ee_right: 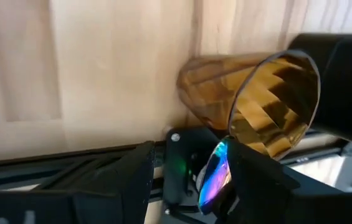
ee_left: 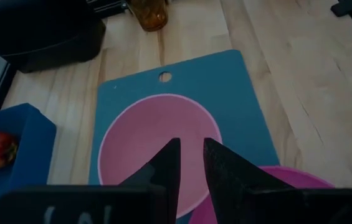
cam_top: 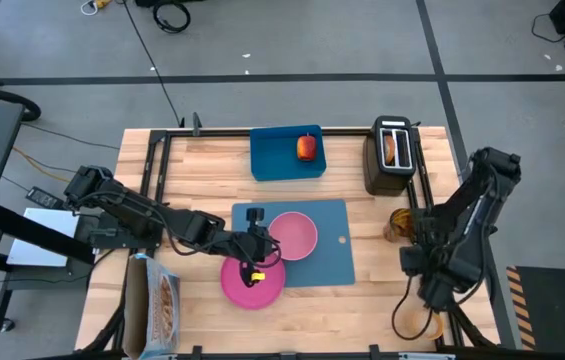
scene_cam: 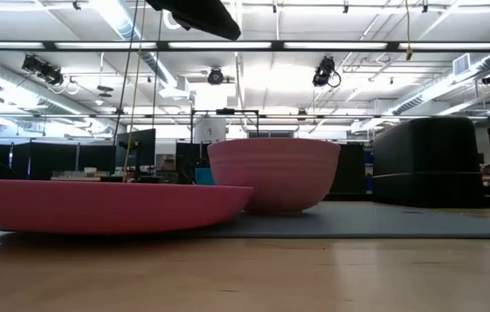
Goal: Arrange a breakfast setting
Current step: Put the spoon to the right of the pink bowl on the blue table mat
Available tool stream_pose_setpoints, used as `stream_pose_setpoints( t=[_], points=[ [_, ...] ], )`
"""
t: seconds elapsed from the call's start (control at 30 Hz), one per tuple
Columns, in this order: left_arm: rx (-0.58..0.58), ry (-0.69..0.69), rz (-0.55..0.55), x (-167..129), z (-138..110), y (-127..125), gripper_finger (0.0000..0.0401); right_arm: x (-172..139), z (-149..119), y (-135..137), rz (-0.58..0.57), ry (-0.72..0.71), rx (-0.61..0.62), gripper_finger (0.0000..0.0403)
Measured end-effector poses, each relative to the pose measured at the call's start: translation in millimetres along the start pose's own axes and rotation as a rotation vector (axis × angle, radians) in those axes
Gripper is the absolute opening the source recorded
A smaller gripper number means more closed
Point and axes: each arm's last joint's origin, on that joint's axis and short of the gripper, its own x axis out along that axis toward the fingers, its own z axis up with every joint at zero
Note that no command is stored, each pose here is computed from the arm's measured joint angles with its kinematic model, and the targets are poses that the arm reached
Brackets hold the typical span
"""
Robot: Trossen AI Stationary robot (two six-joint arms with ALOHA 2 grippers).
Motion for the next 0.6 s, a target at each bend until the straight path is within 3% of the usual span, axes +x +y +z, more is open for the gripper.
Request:
stream_pose_setpoints(
  t=[0.23, 0.6],
  points=[
    [-0.006, -0.005, 0.000, 0.0, 0.5, 0.0, 0.0078, 17.1, -4.6, -0.4, -0.048, 0.068, 0.027, 0.0200],
    [-0.013, -0.005, 0.000, 0.1, 0.5, -0.2, 0.0078, 8.9, -4.3, -24.9, 0.076, 0.065, 0.019, 0.0171]
  ],
)
